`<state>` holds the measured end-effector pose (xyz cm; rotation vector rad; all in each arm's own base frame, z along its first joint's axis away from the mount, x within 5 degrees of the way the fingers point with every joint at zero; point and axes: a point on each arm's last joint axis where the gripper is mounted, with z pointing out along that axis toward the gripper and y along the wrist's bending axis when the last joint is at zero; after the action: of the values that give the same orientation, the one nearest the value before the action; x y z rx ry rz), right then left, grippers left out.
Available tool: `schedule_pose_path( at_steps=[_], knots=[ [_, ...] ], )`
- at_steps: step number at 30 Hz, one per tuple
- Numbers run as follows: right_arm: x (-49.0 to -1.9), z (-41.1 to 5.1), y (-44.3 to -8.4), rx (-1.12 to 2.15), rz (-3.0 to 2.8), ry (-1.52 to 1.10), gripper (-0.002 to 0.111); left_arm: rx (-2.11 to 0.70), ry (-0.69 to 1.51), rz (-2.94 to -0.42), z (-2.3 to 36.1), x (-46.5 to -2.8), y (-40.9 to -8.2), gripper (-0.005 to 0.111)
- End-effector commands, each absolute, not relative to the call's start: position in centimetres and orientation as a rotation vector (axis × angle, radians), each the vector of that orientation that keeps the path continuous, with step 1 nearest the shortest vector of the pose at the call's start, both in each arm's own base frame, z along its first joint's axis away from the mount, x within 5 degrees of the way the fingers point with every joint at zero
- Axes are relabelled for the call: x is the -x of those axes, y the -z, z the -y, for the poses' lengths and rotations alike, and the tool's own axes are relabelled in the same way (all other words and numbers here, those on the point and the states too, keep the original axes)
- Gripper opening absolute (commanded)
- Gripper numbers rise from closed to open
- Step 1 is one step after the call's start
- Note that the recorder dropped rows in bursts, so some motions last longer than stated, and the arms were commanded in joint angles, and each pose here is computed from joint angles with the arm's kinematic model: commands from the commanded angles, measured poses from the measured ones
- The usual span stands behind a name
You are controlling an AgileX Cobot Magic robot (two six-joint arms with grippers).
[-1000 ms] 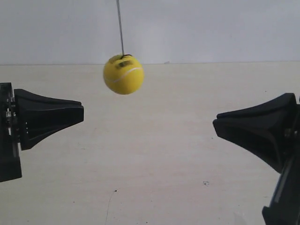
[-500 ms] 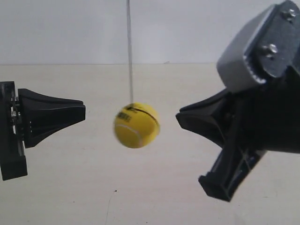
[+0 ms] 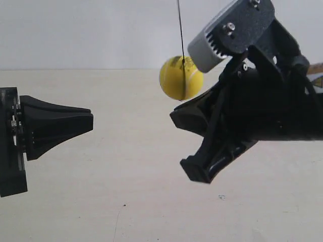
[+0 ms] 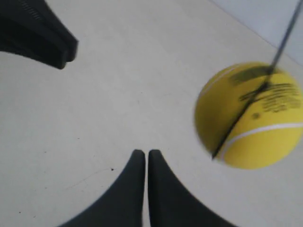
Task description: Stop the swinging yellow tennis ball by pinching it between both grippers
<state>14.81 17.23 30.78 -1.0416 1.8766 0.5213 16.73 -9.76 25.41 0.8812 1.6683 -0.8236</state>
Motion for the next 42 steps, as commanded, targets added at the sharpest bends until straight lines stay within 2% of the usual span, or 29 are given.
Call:
schedule_pose_path(
  at_steps=[1,12,17,21,23,25,29,31,36,39,42],
  knots=[
    [-17.3,-15.4,-32.1,0.836,-1.896,-0.496,0.000,-0.895,0.830,-1.661,9.9,-16.8,-25.5,0.005],
    [-22.5,-8.0,-33.9,0.121,-1.847,-0.415,0.000,-0.884,0.846,-1.652,10.0,-16.8,-25.6,0.005],
    [-23.9,-4.4,-32.5,-0.023,-1.969,-0.325,0.000,-0.885,0.853,-1.647,10.0,-16.7,-25.7,0.005],
    [-25.4,-1.2,-30.1,0.015,-2.317,-0.189,0.000,-0.883,0.854,-1.647,10.0,-16.7,-25.7,0.005],
    [-26.0,-0.5,-29.3,0.039,-2.436,-0.208,0.000,-0.883,0.854,-1.647,10.0,-16.7,-25.7,0.005],
    [-26.3,-1.2,-29.2,0.142,-2.423,-0.291,0.000,-0.883,0.856,-1.645,10.0,-16.7,-25.7,0.005],
    [-25.5,-4.7,-30.1,0.562,-2.241,-0.708,0.000,-0.888,0.867,-1.638,10.0,-16.7,-25.7,0.005],
    [-25.3,-5.4,-30.1,0.645,-2.195,-0.825,0.000,-0.888,0.867,-1.638,10.0,-16.7,-25.7,0.005],
    [-25.0,-5.7,-29.8,0.750,-2.170,-0.865,0.000,-0.903,0.885,-1.625,10.1,-16.5,-25.8,0.005],
    [-24.0,-6.7,-30.6,0.915,-2.032,-1.026,0.000,-0.899,0.874,-1.633,10.1,-16.6,-25.7,0.005],
    [-24.0,-7.5,-31.2,0.948,-1.915,-1.047,0.000,-0.884,0.840,-1.659,9.9,-16.8,-25.5,0.005]
  ],
)
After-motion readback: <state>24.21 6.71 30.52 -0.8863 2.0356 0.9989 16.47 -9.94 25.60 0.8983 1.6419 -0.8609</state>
